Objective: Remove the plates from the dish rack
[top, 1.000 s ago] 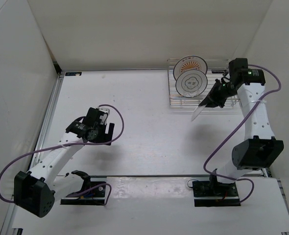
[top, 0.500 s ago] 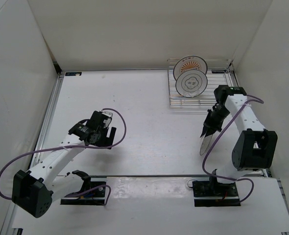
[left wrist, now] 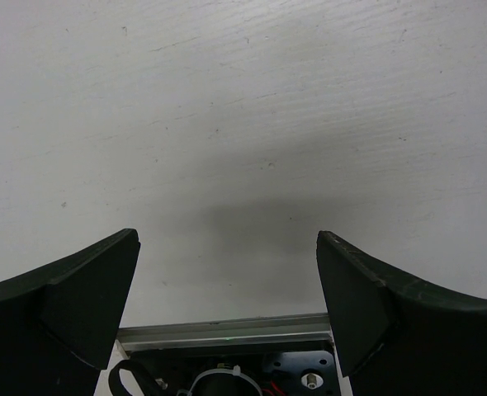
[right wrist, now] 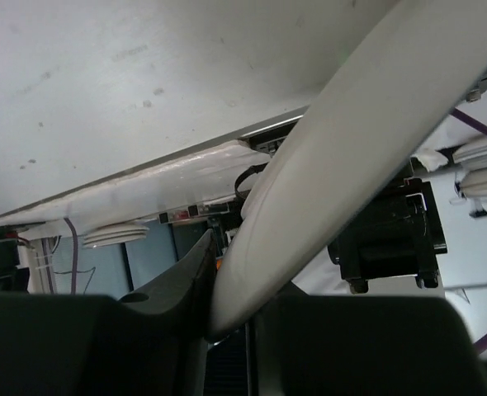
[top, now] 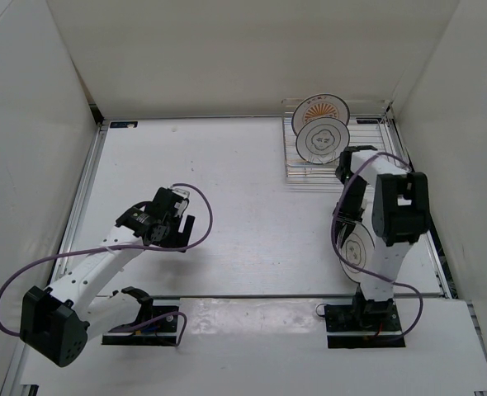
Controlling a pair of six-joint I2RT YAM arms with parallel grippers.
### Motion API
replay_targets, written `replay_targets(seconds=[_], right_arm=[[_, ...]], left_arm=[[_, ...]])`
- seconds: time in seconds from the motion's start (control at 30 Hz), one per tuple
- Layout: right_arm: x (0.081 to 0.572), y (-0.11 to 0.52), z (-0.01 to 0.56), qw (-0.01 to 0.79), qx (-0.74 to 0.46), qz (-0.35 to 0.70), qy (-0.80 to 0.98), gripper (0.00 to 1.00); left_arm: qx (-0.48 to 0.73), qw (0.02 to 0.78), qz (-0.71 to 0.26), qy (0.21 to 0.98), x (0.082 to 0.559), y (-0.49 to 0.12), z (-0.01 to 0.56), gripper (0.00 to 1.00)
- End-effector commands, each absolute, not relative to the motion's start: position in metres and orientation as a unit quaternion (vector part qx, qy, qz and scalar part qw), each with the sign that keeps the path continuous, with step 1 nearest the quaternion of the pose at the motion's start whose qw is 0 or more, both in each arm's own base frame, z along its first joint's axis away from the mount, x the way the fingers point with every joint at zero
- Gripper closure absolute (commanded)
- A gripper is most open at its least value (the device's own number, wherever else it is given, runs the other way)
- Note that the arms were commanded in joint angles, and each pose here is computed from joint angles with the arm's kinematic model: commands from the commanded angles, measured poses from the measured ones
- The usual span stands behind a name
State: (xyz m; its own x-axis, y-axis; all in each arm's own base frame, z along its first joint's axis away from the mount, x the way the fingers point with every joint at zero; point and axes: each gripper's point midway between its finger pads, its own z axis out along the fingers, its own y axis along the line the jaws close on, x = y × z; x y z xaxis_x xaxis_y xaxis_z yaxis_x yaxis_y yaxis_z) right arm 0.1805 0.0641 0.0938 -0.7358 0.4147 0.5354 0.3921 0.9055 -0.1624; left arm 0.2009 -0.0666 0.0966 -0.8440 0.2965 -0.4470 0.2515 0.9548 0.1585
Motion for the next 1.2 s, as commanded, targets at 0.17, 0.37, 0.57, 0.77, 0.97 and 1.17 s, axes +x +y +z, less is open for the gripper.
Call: replay_targets(seconds=[0.17,0.37,0.57,0.77,0.97,1.17], right_arm=[[0.246,0.095,0.041,0.228,-0.194,-0.032,-0.954,0.84],[0.248,0.099,0.017,0.220,-0.189,-0.011,-0.957,0.76],[0.255,0.095,0.022,0.191,-0.195,0.006,-0.962,0.75],[0.266,0.098,0.048,0.157,-0.185,-0.003,-0.970,0.75],[0.259,0.107,0.108,0.137,-0.159,-0.062,-0.976,0.75],[0.261,0.111,0.163,0.043,-0.133,-0.110,-0.984,0.75]], left_arm=[[0.145,0.254,0.057,0.955,0.207,-0.065,0.104,0.00],[0.149,0.251,0.058,0.955,0.206,-0.065,0.104,0.00],[0.152,0.248,0.064,0.955,0.204,-0.062,0.102,0.00],[0.153,0.250,0.065,0.954,0.206,-0.063,0.102,0.00],[0.154,0.255,0.074,0.952,0.210,-0.060,0.105,0.00],[0.152,0.263,0.079,0.950,0.212,-0.059,0.107,0.00]])
